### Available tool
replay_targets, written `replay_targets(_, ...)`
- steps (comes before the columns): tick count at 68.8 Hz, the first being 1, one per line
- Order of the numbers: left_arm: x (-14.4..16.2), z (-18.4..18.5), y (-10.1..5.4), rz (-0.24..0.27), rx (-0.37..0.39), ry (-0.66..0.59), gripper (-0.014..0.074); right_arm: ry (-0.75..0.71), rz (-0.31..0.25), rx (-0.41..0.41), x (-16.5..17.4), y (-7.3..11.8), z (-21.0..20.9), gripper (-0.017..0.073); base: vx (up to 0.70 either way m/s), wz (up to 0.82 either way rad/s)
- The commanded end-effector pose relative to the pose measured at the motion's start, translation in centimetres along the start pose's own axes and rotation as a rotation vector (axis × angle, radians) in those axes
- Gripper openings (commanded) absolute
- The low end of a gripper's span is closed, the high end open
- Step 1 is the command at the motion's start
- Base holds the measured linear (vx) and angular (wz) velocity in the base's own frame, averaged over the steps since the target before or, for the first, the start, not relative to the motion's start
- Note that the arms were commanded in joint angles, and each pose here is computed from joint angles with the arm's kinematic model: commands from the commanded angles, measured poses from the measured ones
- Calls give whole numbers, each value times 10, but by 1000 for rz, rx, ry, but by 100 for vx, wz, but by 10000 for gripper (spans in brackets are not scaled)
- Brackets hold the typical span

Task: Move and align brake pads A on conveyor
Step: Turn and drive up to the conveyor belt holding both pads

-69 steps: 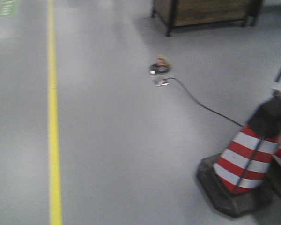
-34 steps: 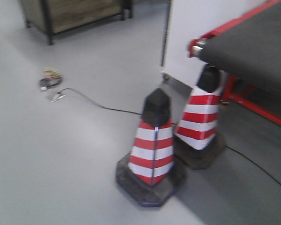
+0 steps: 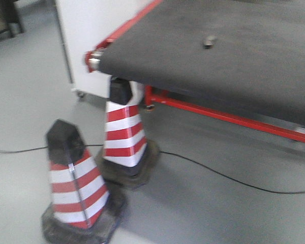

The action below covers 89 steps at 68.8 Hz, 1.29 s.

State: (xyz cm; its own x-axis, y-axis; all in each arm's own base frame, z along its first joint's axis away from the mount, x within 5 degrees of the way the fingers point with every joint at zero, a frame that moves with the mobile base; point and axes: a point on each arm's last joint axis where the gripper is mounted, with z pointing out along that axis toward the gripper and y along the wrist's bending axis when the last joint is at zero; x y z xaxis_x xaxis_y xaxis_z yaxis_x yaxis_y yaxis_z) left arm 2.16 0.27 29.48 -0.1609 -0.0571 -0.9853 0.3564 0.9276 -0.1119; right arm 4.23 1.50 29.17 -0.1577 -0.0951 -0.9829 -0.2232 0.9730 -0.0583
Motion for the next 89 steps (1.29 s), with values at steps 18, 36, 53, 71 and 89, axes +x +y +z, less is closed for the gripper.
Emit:
replay_targets(18,-15,-2,-3,2,31,-101,-6,-103,-4,33,-16,-3,-2,-2,13,-78)
replay_targets(36,-15,-2,-3,2,31,-101,-6,-103,-4,33,-16,-3,-2,-2,8,-50)
replay_targets(53,-15,-2,-3,2,31,-101,-6,-103,-4,33,-16,-3,-2,-2,5,-18)
replay_targets(71,-15,-2,-3,2,31,-101,-6,-103,-4,33,-16,-3,-2,-2,8,-14)
replay_targets(89,-15,-2,-3,2,31,-101,-6,-103,-4,33,-16,-3,-2,-2,19,-14)
